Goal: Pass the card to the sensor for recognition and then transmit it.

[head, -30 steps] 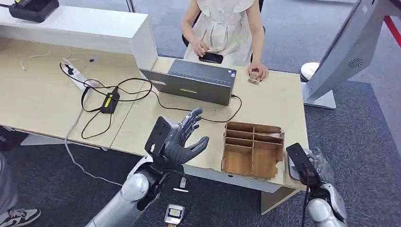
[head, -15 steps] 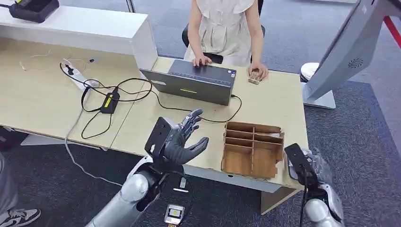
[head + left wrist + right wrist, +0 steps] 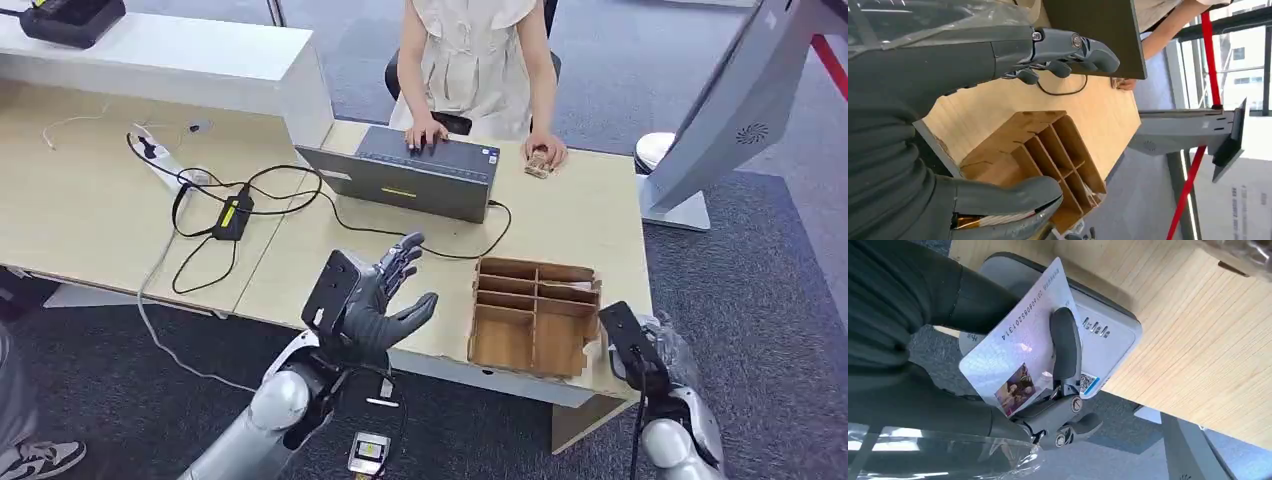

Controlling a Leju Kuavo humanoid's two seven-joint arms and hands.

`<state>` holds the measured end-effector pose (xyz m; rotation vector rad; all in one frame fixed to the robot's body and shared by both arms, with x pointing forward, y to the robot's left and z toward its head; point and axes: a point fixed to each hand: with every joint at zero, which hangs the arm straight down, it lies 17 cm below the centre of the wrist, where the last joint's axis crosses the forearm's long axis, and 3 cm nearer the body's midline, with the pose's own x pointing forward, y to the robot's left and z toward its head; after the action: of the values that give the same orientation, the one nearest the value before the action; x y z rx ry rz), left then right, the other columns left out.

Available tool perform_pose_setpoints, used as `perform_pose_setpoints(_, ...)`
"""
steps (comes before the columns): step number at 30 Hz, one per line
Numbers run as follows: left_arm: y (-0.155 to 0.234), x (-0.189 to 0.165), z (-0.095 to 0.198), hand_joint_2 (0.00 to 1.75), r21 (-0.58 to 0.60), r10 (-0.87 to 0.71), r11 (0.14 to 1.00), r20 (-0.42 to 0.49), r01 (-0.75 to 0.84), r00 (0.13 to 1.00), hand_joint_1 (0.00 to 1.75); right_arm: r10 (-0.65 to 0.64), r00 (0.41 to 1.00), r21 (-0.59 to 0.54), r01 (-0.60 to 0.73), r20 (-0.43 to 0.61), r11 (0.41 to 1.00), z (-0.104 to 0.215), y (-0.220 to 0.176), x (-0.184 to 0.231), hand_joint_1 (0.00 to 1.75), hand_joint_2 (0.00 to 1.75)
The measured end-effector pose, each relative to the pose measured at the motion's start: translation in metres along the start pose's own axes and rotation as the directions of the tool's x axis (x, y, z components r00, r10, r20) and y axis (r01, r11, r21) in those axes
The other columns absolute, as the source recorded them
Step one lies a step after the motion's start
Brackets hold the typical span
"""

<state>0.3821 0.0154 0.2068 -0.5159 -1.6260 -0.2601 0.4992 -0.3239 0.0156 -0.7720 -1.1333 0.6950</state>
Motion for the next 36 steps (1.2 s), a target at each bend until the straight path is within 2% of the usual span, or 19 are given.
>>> perform_pose_setpoints(11,-0.002,0.0,0.001,1.75,-0.015,-0.006,1.0,-0.004,0.006,1.0,0.0,0.008,0.999,-0.059,-0.006,0.037,0.998,-0.002,-0.023,0.014,1.75,1.75)
perform_pose_setpoints(25,-0.005,0.005,0.0,1.75,-0.03,-0.016,0.999,0.014,0.017,1.0,0.0,0.01,0.981,-0.323,0.054,0.193,0.945,0.0,-0.148,0.077,1.75,1.75)
perform_pose_setpoints(36,-0.017,0.012,-0.003,1.75,-0.075,-0.013,0.997,0.058,0.017,0.998,0.0,0.031,0.951,-0.406,0.102,0.307,0.908,0.022,-0.182,0.114,1.75,1.75)
